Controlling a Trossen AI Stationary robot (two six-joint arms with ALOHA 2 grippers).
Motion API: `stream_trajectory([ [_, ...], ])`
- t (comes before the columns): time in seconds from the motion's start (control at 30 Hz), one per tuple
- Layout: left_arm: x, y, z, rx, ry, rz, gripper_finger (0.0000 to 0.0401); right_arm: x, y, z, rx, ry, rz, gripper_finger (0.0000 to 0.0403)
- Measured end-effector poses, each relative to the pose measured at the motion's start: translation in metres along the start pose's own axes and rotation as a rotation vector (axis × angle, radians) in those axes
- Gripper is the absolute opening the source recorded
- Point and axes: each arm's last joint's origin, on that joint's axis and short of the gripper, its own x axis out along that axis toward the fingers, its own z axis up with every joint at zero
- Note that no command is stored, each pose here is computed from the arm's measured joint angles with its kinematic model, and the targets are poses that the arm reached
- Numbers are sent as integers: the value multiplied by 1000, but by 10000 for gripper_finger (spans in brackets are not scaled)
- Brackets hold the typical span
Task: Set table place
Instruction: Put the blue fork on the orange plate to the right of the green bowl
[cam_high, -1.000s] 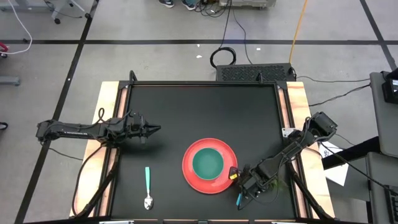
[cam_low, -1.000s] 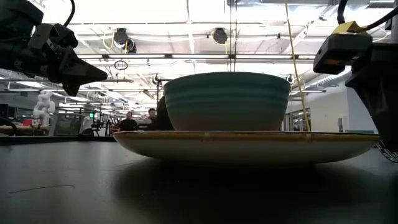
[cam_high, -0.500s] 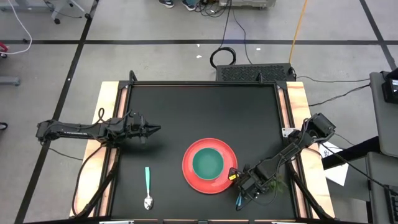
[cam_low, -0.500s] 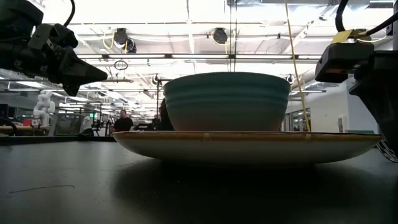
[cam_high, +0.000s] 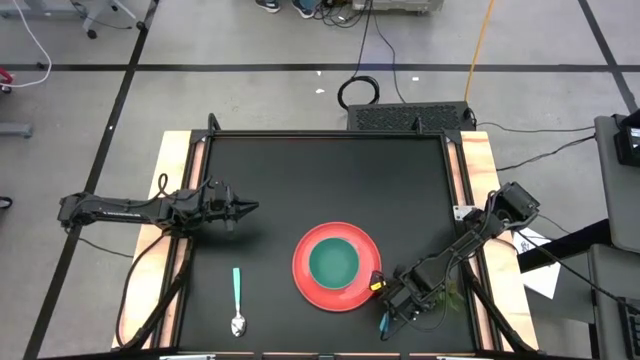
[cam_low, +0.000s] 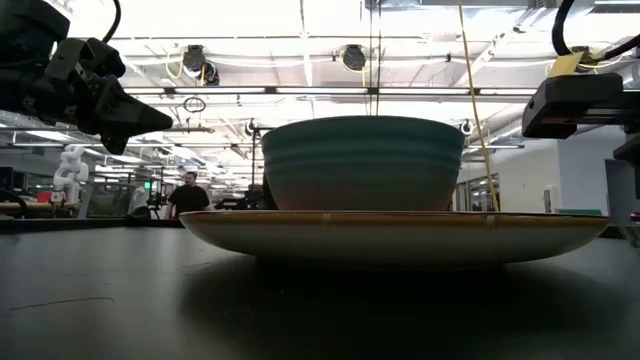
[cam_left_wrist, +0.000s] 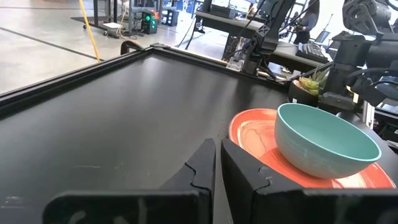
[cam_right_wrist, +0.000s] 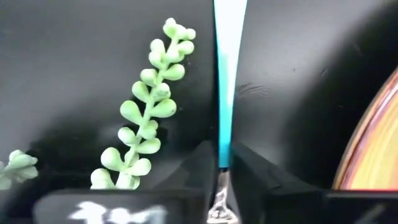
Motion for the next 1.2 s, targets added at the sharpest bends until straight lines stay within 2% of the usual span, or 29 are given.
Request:
stream_trajectory([
  [0.1,0,0,0,-3,0,0,31,0,0,0,20,0,-4,8],
  [0.23,0,0,0,-4,0,0,31,0,-1,0,26,0,-12,17],
  [0.37,0,0,0,-4,1,0,31,-4,-1,1,26,-11,-33,8],
  [0.6,0,0,0,-5,1,0,31,-18,-3,0,35,-14,-121,4],
  [0.97,0,0,0,-5,2,0,31,-22,-2,0,32,-13,-101,3],
  [1.2,0,0,-1,-4,6,1,31,-41,-9,11,44,-14,-99,2],
])
